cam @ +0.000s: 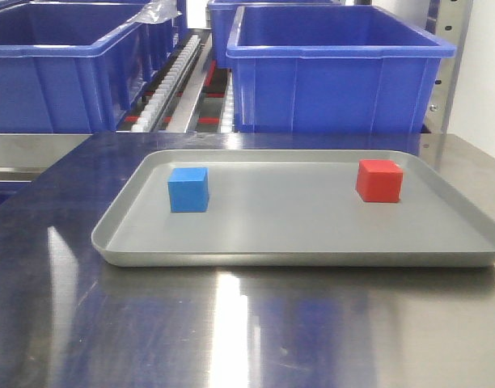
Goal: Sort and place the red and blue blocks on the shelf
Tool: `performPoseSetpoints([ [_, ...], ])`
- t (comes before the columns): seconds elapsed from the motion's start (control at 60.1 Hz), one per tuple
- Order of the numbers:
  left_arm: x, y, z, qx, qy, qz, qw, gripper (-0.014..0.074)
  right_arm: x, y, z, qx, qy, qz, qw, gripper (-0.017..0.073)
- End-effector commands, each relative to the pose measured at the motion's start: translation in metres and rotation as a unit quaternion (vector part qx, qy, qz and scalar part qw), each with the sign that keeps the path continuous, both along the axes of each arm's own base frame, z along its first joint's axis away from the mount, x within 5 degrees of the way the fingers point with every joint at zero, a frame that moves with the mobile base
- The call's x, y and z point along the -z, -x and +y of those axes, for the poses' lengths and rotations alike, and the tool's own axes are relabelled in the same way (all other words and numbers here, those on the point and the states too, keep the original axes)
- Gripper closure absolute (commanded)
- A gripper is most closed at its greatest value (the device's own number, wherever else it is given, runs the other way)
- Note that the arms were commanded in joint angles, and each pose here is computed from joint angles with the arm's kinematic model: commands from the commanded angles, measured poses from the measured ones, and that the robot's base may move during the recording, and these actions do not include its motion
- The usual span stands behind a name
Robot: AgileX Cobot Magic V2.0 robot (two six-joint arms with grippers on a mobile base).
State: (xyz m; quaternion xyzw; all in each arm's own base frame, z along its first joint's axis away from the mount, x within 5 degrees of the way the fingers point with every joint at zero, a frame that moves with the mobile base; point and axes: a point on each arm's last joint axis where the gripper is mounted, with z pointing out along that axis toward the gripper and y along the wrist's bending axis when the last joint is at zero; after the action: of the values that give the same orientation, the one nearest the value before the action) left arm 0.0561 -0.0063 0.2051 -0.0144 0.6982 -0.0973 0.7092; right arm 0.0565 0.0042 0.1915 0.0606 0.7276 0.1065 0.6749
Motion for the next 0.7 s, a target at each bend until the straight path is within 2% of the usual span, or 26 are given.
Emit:
performPoseSetpoints([
  [0.0, 0.0042, 0.0003, -0.0008, 0.005, 0.008, -0.029, 1.000, 0.0393, -0.0157, 0.0021, -0.0006, 0.004, 0.004, -0.064, 0.998, 0.0487],
  [0.683, 0.0042, 0.0003, -0.0008, 0.005, 0.008, -0.029, 1.000, 0.0394, -0.0157, 0.0021, -0.0006, 0.004, 0.004, -0.064, 0.998, 0.0487],
])
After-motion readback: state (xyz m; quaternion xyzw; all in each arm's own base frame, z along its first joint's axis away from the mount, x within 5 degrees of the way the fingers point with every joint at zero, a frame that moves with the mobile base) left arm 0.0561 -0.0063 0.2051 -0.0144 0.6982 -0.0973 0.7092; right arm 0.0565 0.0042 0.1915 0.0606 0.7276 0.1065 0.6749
